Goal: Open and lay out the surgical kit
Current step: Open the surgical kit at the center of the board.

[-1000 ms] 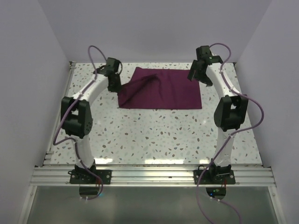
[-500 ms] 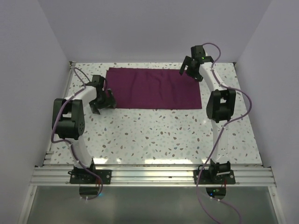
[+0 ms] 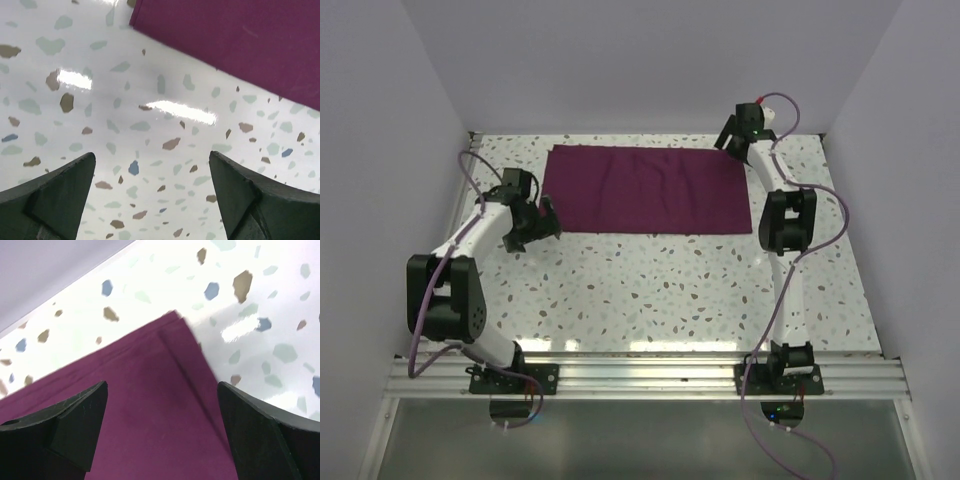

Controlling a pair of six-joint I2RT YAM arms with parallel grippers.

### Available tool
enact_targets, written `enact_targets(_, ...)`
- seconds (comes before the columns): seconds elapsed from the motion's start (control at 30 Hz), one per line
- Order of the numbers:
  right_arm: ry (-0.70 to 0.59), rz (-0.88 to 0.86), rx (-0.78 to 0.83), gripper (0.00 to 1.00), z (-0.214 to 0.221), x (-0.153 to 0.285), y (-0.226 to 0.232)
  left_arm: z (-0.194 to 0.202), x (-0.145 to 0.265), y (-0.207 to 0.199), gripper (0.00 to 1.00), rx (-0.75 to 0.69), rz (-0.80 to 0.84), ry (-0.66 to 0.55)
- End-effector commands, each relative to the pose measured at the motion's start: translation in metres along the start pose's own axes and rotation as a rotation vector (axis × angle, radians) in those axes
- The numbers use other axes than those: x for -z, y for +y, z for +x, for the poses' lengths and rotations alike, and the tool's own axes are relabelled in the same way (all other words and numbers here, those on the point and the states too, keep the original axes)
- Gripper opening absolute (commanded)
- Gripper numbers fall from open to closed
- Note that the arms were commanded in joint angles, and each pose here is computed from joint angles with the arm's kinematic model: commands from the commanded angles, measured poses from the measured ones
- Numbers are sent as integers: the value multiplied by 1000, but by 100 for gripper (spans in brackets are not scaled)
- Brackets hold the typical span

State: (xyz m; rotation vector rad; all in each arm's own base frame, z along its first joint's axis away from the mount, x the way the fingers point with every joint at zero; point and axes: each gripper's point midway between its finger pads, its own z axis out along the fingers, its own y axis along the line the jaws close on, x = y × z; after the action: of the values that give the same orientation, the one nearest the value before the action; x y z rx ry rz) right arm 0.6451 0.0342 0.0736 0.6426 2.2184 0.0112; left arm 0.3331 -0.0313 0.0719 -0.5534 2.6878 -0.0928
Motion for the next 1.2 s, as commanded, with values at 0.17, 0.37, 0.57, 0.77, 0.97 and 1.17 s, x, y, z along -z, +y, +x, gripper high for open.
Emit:
enact_targets(0.17, -134, -72, -65, 89, -29, -32, 17, 37, 27, 21, 100, 23, -14, 18)
enact_targets(0.37, -168, -76, -73, 87, -39, -30, 19, 47, 31, 31, 100, 24, -41, 14)
enact_targets(0.57, -230, -98, -58, 86, -62, -13, 26, 47, 29, 29, 100, 30, -32, 13)
enact_targets(0.77, -214, -138, -61, 84, -56, -20, 36, 49, 25, 30, 100, 31, -35, 22)
enact_targets(0.97, -148, -144, -45, 76, -26, -33, 37, 56, 28, 36, 100, 31, -51, 22)
enact_targets(1.17, -97, -129, -7, 69, -2, -40, 35, 61, 26, 39, 100, 30, -59, 28)
